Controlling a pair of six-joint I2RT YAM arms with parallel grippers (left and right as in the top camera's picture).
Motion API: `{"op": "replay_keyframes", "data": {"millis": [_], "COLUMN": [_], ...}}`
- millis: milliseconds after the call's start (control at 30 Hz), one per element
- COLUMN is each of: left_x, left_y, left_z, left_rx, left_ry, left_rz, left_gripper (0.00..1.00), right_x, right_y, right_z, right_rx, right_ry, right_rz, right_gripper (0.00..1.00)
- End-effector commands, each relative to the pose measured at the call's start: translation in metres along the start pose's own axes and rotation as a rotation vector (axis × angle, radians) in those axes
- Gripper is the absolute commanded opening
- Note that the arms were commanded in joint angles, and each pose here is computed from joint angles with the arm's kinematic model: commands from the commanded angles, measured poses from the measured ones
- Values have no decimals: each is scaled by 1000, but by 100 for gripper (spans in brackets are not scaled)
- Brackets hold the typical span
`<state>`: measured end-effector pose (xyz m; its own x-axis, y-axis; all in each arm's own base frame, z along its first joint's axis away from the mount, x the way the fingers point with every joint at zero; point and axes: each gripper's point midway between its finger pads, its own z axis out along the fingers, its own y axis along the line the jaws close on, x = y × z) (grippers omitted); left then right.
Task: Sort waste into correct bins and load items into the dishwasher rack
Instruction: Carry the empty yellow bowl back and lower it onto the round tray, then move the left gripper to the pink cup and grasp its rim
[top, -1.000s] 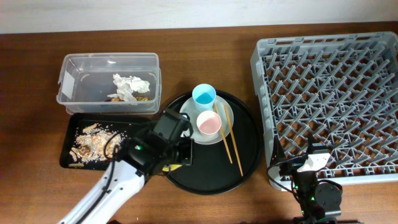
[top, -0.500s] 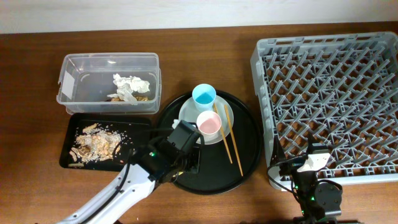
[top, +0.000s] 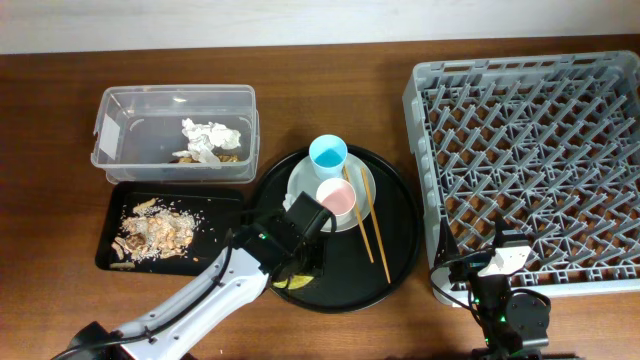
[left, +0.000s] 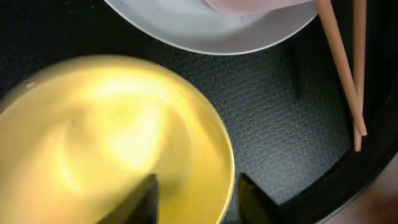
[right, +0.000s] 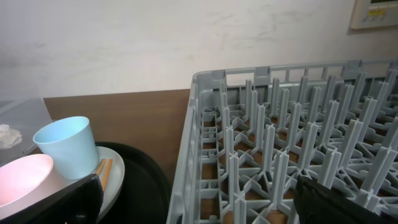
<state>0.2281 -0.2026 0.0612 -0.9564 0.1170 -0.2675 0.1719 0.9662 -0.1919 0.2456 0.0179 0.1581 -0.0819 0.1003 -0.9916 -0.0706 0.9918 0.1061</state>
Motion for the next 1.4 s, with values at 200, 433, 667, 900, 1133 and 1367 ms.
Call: {"op": "replay_keyframes", "data": {"millis": [200,433,667,900,1133,1367], "left_x": [-77,-114,-113,-122,-124,-130], "left_y": [-23,-34,-32,-21,-16,4], "left_z": [-50,-48,-23,-21,-9,2], "left_rx": [-18,0,-22,-87,-95,-83], "left_ry": [-253,-395,-356,-397,-381,-344], "left_rz": [84,51,37,20,-27,-99], "left_gripper": [46,57,70,70,70,70], "right_x": [2,2,2,2,2,2], "right_y": [-1,-1,-1,-1,-1,-1], "right_z": [0,0,0,0,0,0], "right_rx": [-1,-1,-1,-1,-1,-1], "right_ry": [5,5,5,5,5,5], "right_rz": [8,9,8,8,9,9], "right_gripper": [98,98,98,99,98,99]}}
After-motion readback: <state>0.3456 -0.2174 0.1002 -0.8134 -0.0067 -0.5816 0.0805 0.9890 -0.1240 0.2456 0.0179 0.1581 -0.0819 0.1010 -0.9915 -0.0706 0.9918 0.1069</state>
